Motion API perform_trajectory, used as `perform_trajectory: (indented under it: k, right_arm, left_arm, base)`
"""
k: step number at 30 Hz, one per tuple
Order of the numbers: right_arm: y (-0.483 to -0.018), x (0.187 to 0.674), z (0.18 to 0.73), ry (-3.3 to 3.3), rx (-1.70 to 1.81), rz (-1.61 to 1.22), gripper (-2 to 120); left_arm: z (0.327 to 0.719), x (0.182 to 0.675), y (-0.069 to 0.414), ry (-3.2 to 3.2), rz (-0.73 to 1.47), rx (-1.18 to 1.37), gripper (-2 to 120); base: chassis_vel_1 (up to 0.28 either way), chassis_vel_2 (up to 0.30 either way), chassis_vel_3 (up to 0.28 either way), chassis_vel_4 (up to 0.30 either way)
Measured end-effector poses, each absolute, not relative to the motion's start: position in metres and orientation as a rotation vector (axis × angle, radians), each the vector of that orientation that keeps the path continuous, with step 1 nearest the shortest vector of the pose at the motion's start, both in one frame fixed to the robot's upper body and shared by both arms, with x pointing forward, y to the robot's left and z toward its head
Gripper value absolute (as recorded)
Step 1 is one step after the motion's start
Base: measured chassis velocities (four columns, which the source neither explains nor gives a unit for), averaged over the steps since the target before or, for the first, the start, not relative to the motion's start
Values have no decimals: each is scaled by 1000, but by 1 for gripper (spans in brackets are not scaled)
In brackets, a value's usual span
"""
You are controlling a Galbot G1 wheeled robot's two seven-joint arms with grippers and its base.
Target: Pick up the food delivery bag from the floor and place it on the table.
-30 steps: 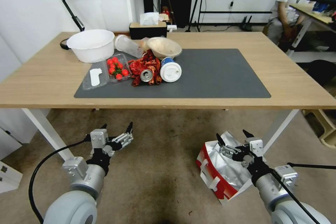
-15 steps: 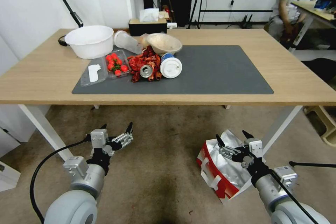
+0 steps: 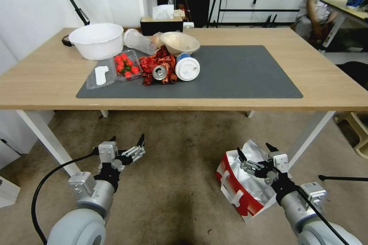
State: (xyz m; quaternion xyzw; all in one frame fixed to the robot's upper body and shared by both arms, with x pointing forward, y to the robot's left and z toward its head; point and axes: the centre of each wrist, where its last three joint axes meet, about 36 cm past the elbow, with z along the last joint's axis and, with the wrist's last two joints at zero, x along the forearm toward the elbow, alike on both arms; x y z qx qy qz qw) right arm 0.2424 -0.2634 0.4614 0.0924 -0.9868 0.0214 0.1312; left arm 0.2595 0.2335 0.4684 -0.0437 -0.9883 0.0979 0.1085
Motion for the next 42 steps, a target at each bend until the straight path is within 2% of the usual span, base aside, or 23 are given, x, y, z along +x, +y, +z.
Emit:
perform_trajectory:
  k: [42]
  right_arm:
    - [-263, 243, 455, -2853, 275, 62, 100]
  left_arm:
    - [465, 260, 233, -2899, 291, -128, 100]
  base:
    - [0, 0, 0, 0]
